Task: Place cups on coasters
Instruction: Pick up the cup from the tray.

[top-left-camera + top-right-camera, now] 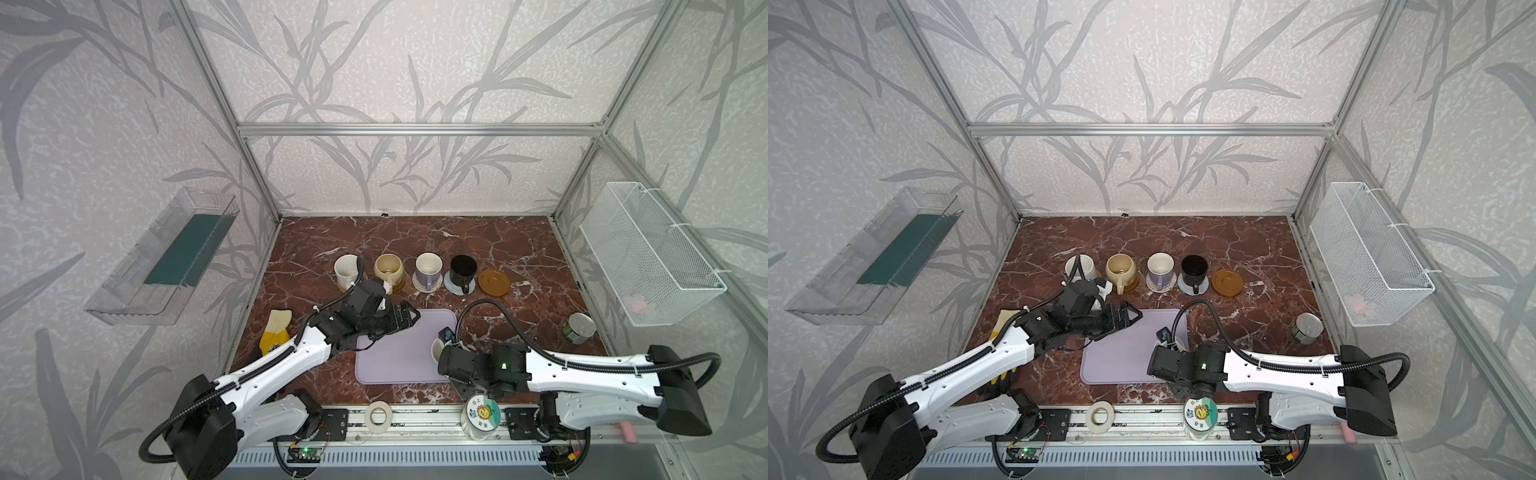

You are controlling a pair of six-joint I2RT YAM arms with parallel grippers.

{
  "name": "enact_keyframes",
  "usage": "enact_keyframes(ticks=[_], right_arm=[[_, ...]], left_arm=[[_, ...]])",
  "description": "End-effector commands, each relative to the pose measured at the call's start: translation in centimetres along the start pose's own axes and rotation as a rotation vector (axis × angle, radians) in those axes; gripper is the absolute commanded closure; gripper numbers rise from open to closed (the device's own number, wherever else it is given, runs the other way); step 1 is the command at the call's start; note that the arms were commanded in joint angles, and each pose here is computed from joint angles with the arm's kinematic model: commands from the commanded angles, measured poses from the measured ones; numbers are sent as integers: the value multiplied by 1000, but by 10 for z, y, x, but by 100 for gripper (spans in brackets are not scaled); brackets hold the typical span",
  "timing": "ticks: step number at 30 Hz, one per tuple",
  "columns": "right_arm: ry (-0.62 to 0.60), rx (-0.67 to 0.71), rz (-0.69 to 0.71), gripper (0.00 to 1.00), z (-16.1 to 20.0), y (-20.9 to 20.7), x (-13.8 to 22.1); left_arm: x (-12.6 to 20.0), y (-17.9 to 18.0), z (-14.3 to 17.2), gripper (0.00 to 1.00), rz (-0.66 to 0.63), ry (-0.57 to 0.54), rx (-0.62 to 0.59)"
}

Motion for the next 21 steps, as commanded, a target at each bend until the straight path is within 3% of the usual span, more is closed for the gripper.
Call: enact_keyframes(ticks=[1, 11, 21], right_arm=[[-160, -12, -40, 100, -22, 4, 29], [-236, 0, -20, 100, -42, -3, 46], [-265, -81, -15, 100, -69, -31, 60]], left_arm=[[13, -5, -4, 1, -21, -41, -27], [33, -18, -18, 2, 40, -192, -57], [42, -40, -39, 2, 159, -316, -131]])
Point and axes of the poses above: each gripper's point midway between its finger pads, its own x axis back along the fingers, its own y axis along the line the jaws close on, z = x × y, the point moved 9 cm from there along x, back along the fingers, and after that the axes turned 8 degrees about -x, right-handed, at the moved point
